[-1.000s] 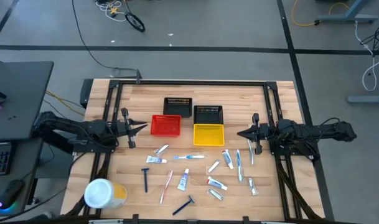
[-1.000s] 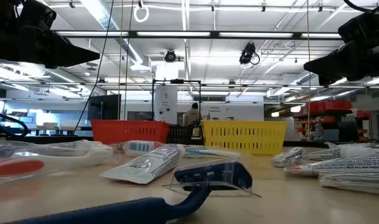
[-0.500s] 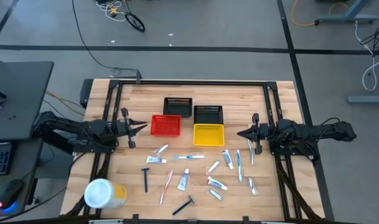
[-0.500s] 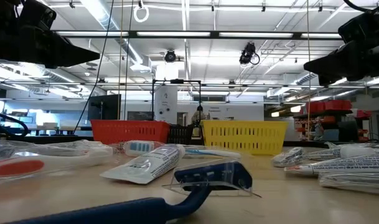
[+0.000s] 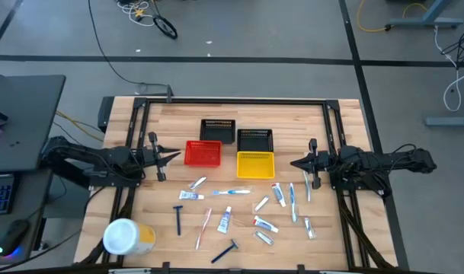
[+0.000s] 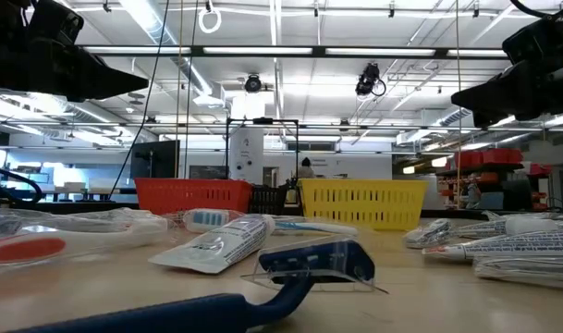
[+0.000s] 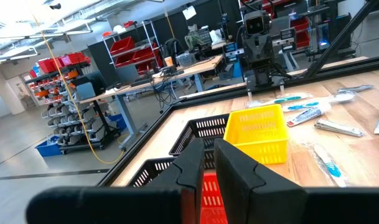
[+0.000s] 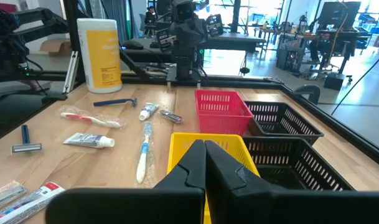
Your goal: Pick & Place Travel size toiletries
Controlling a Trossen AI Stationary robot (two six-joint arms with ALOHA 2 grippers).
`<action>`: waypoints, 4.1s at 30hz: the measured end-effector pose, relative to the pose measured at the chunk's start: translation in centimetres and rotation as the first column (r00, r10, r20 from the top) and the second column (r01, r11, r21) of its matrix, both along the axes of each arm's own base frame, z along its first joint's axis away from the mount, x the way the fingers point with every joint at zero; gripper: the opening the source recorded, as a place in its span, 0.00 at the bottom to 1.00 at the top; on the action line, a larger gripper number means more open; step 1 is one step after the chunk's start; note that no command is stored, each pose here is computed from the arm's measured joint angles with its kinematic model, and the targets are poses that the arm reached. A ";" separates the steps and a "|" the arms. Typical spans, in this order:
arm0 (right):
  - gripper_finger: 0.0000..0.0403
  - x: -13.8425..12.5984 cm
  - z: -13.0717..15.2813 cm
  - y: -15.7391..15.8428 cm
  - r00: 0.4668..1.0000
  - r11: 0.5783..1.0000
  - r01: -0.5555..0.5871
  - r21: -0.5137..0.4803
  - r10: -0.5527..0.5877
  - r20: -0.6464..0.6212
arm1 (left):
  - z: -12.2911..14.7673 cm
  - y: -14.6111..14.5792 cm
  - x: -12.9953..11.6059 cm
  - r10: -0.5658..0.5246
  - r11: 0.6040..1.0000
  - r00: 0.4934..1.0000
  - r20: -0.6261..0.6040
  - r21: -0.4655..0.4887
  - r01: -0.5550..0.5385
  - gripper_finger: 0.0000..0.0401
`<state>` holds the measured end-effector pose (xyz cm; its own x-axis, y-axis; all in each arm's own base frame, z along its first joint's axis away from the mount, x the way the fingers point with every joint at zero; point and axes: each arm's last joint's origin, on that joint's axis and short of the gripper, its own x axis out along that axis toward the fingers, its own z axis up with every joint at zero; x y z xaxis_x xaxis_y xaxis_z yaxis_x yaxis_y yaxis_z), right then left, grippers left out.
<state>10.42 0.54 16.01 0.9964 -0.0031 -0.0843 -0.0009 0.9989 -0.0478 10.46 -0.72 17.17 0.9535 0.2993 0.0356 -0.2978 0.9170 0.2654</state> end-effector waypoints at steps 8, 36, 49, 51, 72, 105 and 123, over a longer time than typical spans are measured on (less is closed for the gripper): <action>0.00 0.0 0.0 0.0 1.000 1.000 0.000 0.000 0.000 0.000 | 0.0 0.0 0.0 0.000 1.000 1.000 0.000 0.000 0.000 0.11; 0.00 0.0 0.0 0.0 1.000 1.000 0.000 0.000 0.000 0.000 | 0.0 0.0 0.0 0.000 1.000 1.000 0.000 0.000 0.000 0.11; 0.00 0.0 0.0 0.0 1.000 1.000 0.000 0.000 0.000 0.000 | 0.0 0.0 0.0 0.015 0.979 0.998 -0.062 0.205 -0.001 0.11; 0.00 0.0 0.0 0.0 1.000 1.000 0.000 0.000 0.000 0.000 | 0.0 0.0 0.0 0.019 0.968 0.997 -0.076 0.250 0.001 0.11; 0.00 0.0 0.0 0.0 1.000 1.000 0.000 0.000 0.000 0.000 | 0.0 0.0 0.0 0.024 0.957 0.996 -0.088 0.288 0.002 0.11; 0.00 0.0 0.0 0.0 1.000 1.000 0.000 0.000 0.000 0.000 | 0.0 0.0 0.0 0.025 0.957 0.996 -0.088 0.291 0.002 0.11; 0.00 0.0 0.0 0.0 1.000 1.000 0.000 0.000 0.000 0.000 | 0.0 0.0 0.0 0.022 0.963 0.996 -0.081 0.269 0.001 0.11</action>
<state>10.43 0.54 16.00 0.9964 -0.0033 -0.0844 -0.0007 0.9989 -0.0476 10.46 -0.72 17.18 0.9534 0.2995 0.0372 -0.2735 0.8054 0.5258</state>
